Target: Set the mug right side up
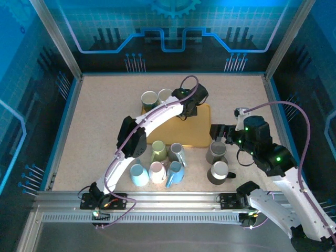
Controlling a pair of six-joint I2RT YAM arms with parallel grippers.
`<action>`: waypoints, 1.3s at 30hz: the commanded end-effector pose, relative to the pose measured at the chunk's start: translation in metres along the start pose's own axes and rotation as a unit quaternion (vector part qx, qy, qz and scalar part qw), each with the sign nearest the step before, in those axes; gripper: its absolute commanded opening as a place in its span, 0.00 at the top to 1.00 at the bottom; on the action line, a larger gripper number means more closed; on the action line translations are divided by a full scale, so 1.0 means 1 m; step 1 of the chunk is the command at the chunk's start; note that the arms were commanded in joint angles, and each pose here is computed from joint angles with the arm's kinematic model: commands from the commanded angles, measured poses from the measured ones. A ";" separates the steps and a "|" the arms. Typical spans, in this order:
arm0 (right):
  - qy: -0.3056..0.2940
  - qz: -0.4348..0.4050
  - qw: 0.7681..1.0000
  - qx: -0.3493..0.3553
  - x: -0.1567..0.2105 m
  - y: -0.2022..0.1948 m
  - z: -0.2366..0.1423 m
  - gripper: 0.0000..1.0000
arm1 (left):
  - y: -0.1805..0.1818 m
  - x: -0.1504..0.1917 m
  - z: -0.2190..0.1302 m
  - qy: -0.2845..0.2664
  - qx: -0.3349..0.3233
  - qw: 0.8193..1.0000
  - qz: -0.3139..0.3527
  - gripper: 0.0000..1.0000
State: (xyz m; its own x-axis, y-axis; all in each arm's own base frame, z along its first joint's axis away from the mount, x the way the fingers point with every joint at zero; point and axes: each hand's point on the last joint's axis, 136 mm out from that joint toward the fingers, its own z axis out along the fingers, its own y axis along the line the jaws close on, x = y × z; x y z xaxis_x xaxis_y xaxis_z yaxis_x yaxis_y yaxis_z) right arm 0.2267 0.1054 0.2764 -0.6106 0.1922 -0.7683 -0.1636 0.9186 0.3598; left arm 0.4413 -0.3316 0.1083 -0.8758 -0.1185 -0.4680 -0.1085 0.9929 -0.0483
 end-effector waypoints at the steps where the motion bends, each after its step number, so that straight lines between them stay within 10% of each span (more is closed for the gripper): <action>1: -0.015 -0.008 1.000 0.010 -0.004 -0.005 -0.001 0.00 | -0.010 -0.029 -0.004 -0.046 0.023 0.998 -0.030 1.00; 11: -0.014 -0.012 1.000 0.016 -0.001 -0.008 0.002 0.00 | -0.008 -0.037 0.016 -0.056 0.022 0.998 -0.030 0.99; 25: -0.009 -0.014 1.000 0.016 -0.002 -0.007 0.006 0.00 | 0.009 -0.036 0.019 -0.050 -0.005 0.998 -0.037 0.66; 39: -0.010 -0.036 0.999 -0.034 -0.008 0.013 -0.008 0.00 | 0.000 -0.033 -0.042 -0.064 0.076 0.994 -0.049 0.56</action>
State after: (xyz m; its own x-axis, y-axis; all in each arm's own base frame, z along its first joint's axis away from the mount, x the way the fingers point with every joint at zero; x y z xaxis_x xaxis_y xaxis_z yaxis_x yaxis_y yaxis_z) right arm 0.2281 0.1081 0.2739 -0.6113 0.1504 -0.7770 -0.1945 0.9231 0.3317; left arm 0.4573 -0.3203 0.1084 -0.8363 -0.1752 -0.5195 -0.1316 0.9840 -0.1199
